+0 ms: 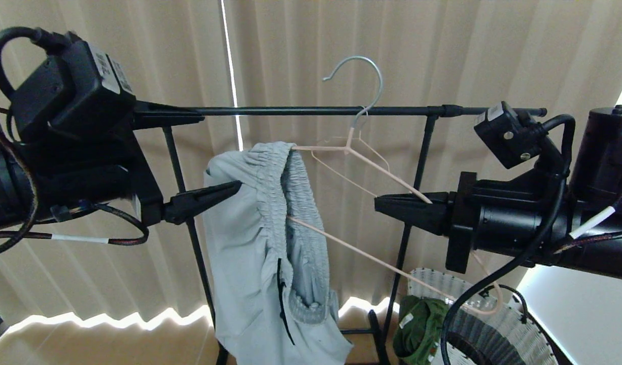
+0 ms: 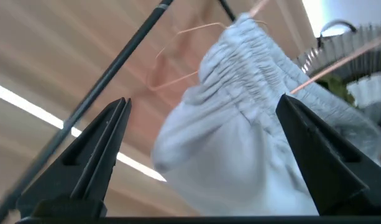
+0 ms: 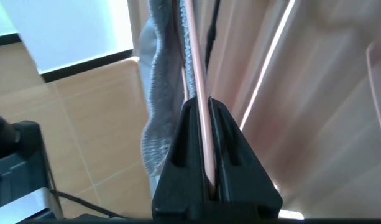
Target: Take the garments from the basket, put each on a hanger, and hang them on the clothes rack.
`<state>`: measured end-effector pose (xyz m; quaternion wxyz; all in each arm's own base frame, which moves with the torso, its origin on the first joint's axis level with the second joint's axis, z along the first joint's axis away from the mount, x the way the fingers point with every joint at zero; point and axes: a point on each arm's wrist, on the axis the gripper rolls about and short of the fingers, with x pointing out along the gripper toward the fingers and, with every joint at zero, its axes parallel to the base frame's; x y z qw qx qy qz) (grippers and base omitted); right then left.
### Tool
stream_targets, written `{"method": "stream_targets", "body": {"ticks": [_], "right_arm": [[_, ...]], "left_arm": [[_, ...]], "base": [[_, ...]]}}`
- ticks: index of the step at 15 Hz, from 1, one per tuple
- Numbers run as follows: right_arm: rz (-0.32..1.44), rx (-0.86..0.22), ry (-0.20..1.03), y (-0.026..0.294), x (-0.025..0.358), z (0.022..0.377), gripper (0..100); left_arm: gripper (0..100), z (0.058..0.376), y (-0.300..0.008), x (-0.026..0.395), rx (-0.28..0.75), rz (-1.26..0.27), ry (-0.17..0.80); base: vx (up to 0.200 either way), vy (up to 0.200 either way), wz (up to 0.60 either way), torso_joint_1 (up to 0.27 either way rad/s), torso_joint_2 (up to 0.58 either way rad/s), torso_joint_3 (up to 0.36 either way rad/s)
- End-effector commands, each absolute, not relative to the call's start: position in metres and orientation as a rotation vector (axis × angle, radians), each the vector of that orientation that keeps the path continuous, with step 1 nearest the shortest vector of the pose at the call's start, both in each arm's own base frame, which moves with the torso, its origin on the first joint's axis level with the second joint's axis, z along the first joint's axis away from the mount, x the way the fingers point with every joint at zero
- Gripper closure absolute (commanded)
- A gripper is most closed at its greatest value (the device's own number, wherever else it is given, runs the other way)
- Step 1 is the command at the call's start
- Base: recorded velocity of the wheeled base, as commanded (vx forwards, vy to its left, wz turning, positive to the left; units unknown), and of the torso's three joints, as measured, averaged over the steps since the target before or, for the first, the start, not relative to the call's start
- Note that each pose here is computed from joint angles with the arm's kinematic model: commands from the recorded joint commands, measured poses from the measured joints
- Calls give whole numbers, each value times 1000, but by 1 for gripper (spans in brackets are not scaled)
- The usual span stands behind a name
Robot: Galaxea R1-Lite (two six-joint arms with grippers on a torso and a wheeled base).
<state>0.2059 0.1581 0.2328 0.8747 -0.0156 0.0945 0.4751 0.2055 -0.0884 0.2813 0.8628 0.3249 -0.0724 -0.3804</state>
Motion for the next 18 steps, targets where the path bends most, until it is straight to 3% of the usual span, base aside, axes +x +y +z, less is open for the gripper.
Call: {"method": "stream_targets", "body": {"ticks": [1, 6, 15, 16, 18], "right_arm": [[1015, -30, 190, 160, 205, 235, 100], [1103, -30, 192, 167, 198, 235, 100], [1210, -67, 208, 189, 189, 227, 100], [1214, -68, 209, 190, 188, 226, 100], [1217, -68, 211, 190, 187, 226, 100]], "left_arm": [[0, 273, -94, 213, 714, -826, -140], [0, 259, -104, 232, 783, -855, -119], [0, 259, -105, 233, 786, -856, -124], [100, 259, -105, 233, 786, -859, -123], [100, 258, -107, 233, 791, -867, -126]], "base": [[0, 0, 0, 0, 0, 0], [0, 0, 0, 0, 0, 0], [0, 0, 0, 0, 0, 0], [0, 0, 0, 0, 0, 0], [0, 0, 0, 0, 0, 0]]}}
